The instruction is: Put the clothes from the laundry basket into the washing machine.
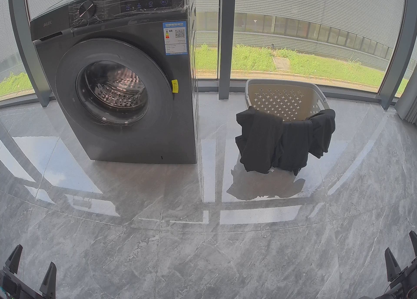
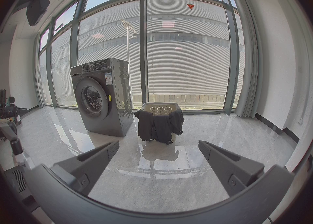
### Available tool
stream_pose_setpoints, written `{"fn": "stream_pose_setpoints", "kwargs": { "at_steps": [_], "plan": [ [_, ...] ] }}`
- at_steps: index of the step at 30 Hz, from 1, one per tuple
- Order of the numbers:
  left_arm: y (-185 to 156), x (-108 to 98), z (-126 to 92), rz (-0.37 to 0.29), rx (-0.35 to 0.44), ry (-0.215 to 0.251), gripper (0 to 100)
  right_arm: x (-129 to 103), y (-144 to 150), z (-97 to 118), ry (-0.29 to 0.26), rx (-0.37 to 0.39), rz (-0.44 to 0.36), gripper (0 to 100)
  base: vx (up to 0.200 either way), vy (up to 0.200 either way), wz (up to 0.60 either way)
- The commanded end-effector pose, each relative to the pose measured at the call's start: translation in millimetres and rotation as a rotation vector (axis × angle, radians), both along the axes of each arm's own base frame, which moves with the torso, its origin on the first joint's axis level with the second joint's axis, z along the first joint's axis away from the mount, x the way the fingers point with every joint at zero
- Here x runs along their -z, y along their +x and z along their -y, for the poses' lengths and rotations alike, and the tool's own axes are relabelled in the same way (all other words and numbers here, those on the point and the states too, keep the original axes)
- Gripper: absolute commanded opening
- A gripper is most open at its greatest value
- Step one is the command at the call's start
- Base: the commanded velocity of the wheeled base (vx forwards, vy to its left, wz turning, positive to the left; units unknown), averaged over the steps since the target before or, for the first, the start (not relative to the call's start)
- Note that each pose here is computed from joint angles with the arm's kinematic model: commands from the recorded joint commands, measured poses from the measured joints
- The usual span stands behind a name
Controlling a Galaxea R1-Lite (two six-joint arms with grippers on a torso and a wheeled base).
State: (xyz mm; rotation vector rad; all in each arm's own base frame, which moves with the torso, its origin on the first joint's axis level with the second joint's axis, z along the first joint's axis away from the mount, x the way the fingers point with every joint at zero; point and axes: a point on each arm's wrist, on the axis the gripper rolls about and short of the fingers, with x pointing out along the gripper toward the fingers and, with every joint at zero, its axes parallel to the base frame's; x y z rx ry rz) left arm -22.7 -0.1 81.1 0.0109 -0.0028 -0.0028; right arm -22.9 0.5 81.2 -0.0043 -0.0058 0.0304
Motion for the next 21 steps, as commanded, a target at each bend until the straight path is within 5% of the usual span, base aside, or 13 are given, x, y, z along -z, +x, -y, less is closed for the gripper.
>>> {"fn": "stream_pose_setpoints", "kwargs": {
  "at_steps": [1, 17, 21],
  "plan": [
    [-0.2, 4.7, 0.0, 0.003, 0.0, 0.0, 100, 5.2, 0.1, 0.0, 0.0, -0.002, -0.001, 100, 0.0, 0.0, 0.0],
    [-0.3, 4.5, 0.0, 0.003, 0.005, 0.0, 100, 5.2, 0.1, 0.0, 0.0, 0.0, -0.001, 100, 0.0, 0.0, 0.0],
    [-0.3, 4.3, -0.1, 0.005, -0.003, -0.019, 100, 5.2, 0.1, 0.0, 0.0, -0.002, -0.001, 100, 0.2, 0.0, 0.0]
  ]
}}
